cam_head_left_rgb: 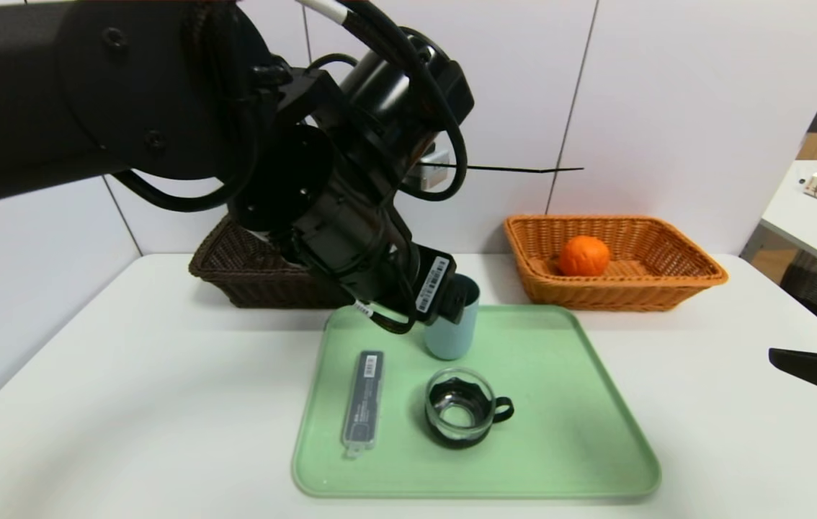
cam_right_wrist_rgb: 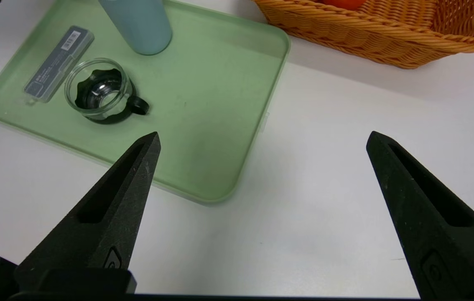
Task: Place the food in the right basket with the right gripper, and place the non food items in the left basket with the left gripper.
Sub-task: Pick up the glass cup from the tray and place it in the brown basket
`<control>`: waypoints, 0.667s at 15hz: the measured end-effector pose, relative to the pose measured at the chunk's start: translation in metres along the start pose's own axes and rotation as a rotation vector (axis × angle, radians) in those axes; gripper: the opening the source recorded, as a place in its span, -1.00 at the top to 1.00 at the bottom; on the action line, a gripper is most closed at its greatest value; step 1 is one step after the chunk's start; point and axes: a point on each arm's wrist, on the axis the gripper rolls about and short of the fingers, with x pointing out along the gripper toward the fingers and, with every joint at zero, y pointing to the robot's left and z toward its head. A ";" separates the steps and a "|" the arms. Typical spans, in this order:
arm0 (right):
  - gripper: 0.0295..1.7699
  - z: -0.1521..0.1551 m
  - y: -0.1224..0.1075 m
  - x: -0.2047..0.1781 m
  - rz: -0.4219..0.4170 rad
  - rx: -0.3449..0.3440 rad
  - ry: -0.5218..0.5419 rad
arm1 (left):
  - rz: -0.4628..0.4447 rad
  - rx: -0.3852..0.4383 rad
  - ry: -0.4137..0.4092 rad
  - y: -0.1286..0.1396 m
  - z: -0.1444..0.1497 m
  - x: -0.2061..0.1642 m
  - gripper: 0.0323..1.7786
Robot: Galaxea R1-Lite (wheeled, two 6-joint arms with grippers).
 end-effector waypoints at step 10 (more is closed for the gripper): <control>-0.92 -0.010 0.001 -0.001 0.001 -0.004 0.015 | 0.052 -0.058 -0.082 0.011 0.016 0.043 -0.90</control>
